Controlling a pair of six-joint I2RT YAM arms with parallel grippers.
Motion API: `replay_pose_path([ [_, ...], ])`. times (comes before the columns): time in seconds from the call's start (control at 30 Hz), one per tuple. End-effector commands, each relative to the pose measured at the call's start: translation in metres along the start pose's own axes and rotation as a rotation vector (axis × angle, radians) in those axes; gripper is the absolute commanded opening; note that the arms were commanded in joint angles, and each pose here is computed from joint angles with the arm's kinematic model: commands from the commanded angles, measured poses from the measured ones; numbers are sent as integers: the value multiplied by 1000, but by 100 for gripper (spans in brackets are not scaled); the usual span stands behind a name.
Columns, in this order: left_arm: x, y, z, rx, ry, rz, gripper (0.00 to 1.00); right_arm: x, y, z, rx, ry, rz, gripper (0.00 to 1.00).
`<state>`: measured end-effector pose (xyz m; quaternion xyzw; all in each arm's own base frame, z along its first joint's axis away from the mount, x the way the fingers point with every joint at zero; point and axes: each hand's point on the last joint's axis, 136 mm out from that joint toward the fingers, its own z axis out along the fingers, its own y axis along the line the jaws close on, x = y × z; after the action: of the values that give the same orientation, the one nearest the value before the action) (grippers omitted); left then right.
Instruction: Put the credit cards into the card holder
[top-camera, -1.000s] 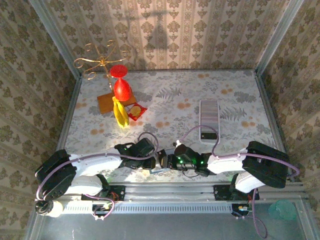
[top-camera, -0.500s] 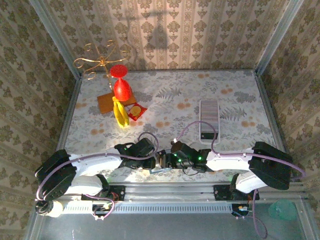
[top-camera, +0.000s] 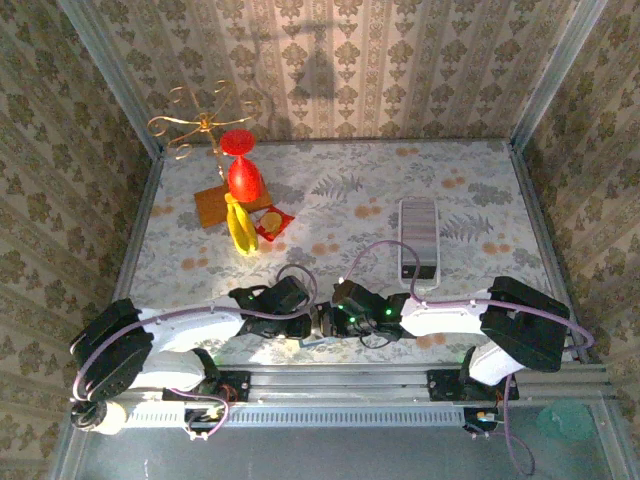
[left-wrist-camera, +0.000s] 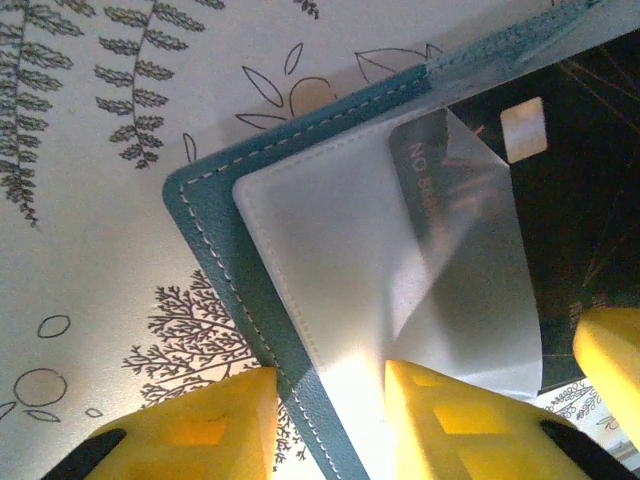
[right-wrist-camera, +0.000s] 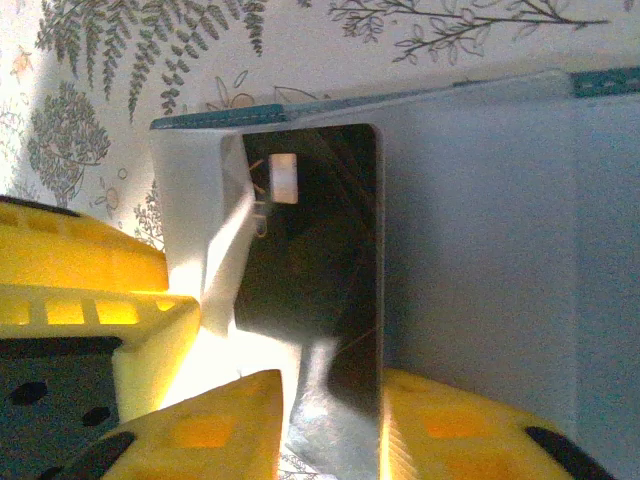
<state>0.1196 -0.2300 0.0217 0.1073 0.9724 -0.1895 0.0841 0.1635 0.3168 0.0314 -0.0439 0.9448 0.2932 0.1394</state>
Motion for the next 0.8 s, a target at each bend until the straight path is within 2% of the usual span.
replay_pose_path([
  [0.0, 10, 16, 0, -47, 51, -17, 37, -3, 4, -7, 8, -5, -26, 32],
  [0.07, 9, 16, -1, -29, 53, -36, 40, -4, 2, -10, 20, -14, -31, 33],
  [0.13, 8, 15, -3, -6, 49, -53, 43, -6, -1, -13, 44, -16, -39, 39],
  [0.2, 6, 14, -4, 18, 41, -65, 49, -9, -1, -16, 59, -20, -50, 40],
  [0.3, 3, 13, -8, 52, 24, -86, 52, -14, -1, -19, 66, -31, -53, 39],
  [0.4, 0, 11, -10, 98, 4, -108, 53, -18, -2, -21, 73, -43, -51, 34],
  [0.5, -2, 13, -13, 126, -16, -133, 51, -23, -5, -21, 105, -46, -50, 25],
  [0.63, -5, 15, -14, 155, -35, -167, 45, -26, -9, -17, 133, -37, -45, 15],
  [0.77, -6, 13, -12, 190, -31, -190, 42, -30, -14, -13, 161, -33, -39, 13],
])
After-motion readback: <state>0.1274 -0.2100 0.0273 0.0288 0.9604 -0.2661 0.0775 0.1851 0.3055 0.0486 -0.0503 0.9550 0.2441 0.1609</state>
